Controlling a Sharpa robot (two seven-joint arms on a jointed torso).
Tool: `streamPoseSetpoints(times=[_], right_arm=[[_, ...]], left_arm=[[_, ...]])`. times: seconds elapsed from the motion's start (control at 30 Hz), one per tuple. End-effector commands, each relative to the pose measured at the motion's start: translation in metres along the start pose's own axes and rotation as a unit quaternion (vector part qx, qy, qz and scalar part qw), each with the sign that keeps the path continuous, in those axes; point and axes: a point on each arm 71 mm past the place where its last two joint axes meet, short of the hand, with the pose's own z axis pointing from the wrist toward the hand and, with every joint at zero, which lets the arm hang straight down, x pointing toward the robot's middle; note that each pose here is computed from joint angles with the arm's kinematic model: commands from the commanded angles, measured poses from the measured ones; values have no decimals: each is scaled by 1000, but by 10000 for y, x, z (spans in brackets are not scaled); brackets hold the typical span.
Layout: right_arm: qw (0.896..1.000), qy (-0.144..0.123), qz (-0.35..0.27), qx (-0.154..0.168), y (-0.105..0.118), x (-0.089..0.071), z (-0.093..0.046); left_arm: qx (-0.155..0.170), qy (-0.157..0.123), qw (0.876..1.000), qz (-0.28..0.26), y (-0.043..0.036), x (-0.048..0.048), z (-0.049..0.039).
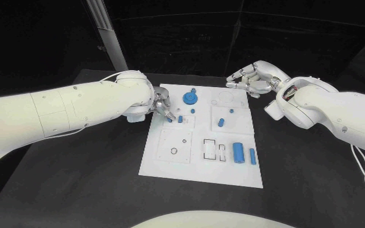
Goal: Assemble the parts on the task board
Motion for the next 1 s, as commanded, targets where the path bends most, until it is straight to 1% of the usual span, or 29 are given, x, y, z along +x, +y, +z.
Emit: streamPoseSetpoints(times=[0.03,0.37,0.8,0.93,1.0], right_arm=[[1000,1,-1,-6,21,-3,1],[1000,1,0,-7,27,-1,-3],[1000,0,-1,-7,25,-6,-8],[1000,-1,-1,-6,23,-10,-11],[1000,-1,-1,-6,21,-13,-13]], left_arm=[[-6,12,1000,2,-7,28,18],[-16,15,1000,4,1,16,45],[-24,8,1000,-1,37,-15,65],[-20,0,1000,-21,51,-27,59],[-13,-8,999,-40,65,-39,51]])
